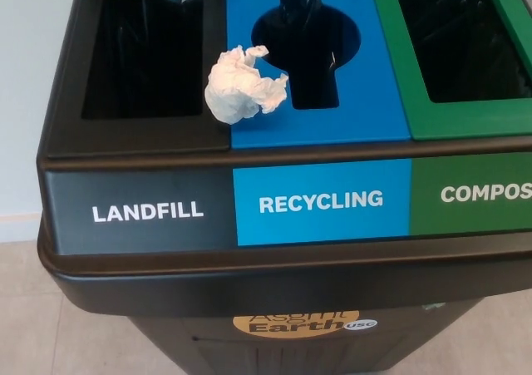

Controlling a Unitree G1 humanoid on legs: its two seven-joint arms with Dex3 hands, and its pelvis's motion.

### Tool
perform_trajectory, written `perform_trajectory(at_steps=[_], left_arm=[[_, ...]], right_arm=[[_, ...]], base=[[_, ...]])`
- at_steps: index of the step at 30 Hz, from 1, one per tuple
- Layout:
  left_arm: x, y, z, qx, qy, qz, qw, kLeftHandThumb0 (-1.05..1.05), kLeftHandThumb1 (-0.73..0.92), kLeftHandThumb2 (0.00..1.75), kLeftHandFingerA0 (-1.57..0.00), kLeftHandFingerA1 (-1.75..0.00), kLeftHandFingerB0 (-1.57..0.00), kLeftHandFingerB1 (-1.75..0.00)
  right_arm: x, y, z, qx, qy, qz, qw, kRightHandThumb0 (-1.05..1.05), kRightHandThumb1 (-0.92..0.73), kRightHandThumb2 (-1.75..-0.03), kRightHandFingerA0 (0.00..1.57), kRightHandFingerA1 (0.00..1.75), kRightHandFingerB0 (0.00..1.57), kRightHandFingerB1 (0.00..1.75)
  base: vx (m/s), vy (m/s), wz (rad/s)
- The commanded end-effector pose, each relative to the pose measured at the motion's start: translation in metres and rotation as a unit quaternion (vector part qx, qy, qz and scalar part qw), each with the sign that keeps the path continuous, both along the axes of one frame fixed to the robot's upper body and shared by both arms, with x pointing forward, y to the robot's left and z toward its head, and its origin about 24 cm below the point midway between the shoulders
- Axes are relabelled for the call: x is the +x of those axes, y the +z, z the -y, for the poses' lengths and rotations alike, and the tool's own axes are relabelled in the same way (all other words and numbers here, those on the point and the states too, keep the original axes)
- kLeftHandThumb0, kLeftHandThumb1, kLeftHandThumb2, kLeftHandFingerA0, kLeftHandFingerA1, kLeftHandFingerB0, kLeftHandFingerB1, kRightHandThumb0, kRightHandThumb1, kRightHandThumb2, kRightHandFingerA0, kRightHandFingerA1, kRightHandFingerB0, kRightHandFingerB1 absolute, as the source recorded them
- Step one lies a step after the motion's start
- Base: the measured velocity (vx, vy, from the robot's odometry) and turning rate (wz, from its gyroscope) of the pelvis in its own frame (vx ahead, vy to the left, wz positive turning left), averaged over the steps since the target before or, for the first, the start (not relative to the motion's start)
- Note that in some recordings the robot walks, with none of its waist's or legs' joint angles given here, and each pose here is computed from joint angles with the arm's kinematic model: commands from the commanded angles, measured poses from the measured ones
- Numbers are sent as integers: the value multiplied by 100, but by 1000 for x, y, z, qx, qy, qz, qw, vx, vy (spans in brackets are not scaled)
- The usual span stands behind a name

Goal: The robot walks towards the trash can and uses its left hand to grab the trash lying on trashcan and throw it inside

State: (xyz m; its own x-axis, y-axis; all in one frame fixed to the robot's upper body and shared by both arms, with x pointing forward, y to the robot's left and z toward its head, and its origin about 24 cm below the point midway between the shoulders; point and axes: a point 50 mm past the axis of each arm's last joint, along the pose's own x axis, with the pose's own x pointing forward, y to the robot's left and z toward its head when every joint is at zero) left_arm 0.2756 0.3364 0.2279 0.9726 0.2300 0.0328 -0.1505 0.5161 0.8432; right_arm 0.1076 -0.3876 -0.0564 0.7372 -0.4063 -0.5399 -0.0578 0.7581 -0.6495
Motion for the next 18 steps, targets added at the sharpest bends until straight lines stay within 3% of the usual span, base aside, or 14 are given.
perform_trajectory(at_steps=[1, 2, 3, 4, 5, 6, 7, 8, 9, 10, 11, 15, 16, 18], left_arm=[[1, 33, 30, 0, -23, 7, 1000, -63, 50, 57, -33, -55, -26, -40], [4, 35, 37, -11, -36, 5, 999, -65, 43, 77, -26, -56, -20, -46], [7, 36, 41, -16, -47, 2, 999, -62, 56, 56, -26, -47, -22, -35], [8, 37, 44, -18, -54, -1, 998, -62, 56, 56, -26, -47, -22, -35], [12, 36, 48, -25, -63, -7, 998, -71, 43, 79, -21, -50, -15, -42], [16, 35, 54, -34, -72, -13, 997, -71, 43, 79, -21, -50, -15, -42], [20, 34, 58, -28, -78, -14, 996, -72, 43, 79, -23, -50, -18, -42], [24, 34, 63, -16, -84, -14, 996, -72, 43, 79, -23, -50, -18, -42], [26, 34, 64, -15, -88, -14, 996, -68, 53, 56, -28, -44, -22, -32], [28, 34, 67, -13, -94, -15, 995, -68, 53, 56, -28, -44, -22, -32], [31, 33, 69, -12, -96, -18, 995, -73, 43, 80, -24, -51, -17, -41], [36, 33, 73, -10, -96, -24, 995, -73, 43, 80, -24, -51, -17, -41], [39, 34, 78, -8, -105, -31, 994, -77, 44, 81, -18, -50, -13, -40], [43, 34, 86, -5, -118, -41, 992, -77, 44, 81, -18, -50, -13, -40]], right_arm=[[0, 1, 0, 9, 6, 3, 1000, -64, -60, -58, 15, 47, 25, 33], [2, 2, 0, 2, 12, 2, 1000, -68, -59, -58, 16, 47, 24, 34], [3, 2, 0, -1, 15, 2, 1000, -68, -60, -58, 15, 47, 24, 34], [3, 2, -1, -1, 16, 1, 1000, -68, -60, -58, 15, 47, 24, 34], [4, 2, -1, 2, 15, 0, 1000, -67, -59, -58, 15, 48, 24, 35], [4, 1, -2, 6, 14, 0, 1000, -67, -59, -58, 15, 48, 24, 35], [4, 1, -2, 8, 14, -1, 1000, -65, -47, -79, 12, 52, 18, 45], [4, 0, -3, 10, 14, -2, 1000, -65, -47, -79, 12, 52, 18, 45], [4, 0, -3, 10, 14, -2, 1000, -64, -47, -79, 12, 52, 18, 45], [3, 0, -3, 9, 14, -2, 1000, -64, -47, -79, 12, 52, 18, 45], [3, 0, -3, 11, 14, -3, 1000, -63, -48, -79, 12, 51, 18, 45], [4, -1, -4, 13, 14, -4, 1000, -63, -48, -79, 12, 51, 18, 45], [4, -1, -4, 11, 17, -4, 1000, -63, -61, -58, 16, 47, 25, 35], [4, -1, -5, 8, 22, -3, 1000, -63, -61, -58, 16, 47, 25, 35]], base=[[0, 0, 0], [0, 0, 0], [0, 0, 0], [0, 0, 0], [0, 0, 0], [0, 0, 0], [0, 0, 0], [0, 0, 0], [0, 0, 0], [0, 0, 0], [0, 0, 0], [0, 0, 0], [0, 0, 0], [0, 0, 0]])
